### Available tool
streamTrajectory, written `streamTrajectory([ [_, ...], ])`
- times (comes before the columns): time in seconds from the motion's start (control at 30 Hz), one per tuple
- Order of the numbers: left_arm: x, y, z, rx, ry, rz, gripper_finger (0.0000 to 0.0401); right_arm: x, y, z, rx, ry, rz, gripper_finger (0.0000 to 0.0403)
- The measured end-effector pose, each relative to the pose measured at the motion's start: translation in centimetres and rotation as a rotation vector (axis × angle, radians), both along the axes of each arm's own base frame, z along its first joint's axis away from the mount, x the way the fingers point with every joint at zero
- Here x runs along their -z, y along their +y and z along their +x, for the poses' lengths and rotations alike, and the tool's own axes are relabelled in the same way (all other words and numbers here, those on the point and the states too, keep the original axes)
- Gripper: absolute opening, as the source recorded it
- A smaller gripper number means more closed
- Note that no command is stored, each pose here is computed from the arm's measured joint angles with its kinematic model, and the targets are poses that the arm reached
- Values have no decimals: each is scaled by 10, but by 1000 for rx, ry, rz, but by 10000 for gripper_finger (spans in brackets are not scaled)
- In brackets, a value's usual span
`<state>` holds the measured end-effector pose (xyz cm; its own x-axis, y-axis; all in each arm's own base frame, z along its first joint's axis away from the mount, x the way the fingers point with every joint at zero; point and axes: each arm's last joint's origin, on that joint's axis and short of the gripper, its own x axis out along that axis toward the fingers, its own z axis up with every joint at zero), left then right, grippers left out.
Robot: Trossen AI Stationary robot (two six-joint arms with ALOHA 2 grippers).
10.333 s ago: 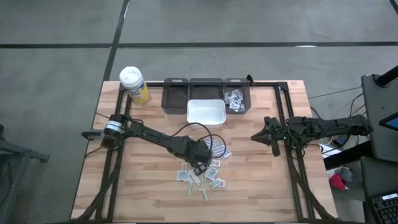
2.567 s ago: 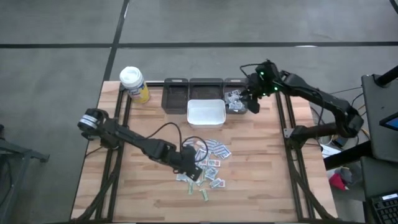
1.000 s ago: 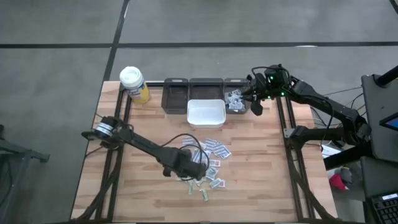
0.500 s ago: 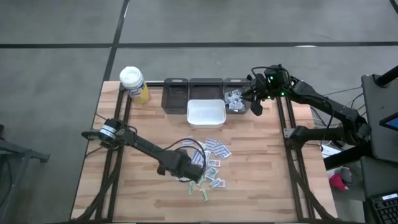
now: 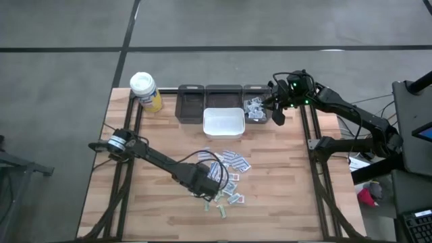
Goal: Pick & Place First Aid Supplies
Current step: Put the blue alcohol pad into the right black bin
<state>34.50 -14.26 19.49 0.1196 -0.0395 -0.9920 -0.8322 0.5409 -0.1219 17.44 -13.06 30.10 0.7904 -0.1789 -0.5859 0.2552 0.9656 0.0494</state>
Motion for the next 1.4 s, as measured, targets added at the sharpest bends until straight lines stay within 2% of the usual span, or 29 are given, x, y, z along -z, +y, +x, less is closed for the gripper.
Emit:
streamTrajectory([
  [0.23,4,0,-2,78,19,-5,67,0,0,0,0,0,0,86],
  [0.47,8,3,-2,124,20,5,67,0,0,0,0,0,0,72],
  [0.9,34,9,-8,234,9,14,67,0,0,0,27,-7,36,61],
  [1.03,42,11,-13,239,18,-21,67,0,0,0,27,-7,36,67],
  [1.27,46,12,-15,241,28,-19,66,0,0,0,27,-7,36,77],
  [1.4,46,12,-15,242,29,-11,47,0,0,0,27,-7,36,82],
])
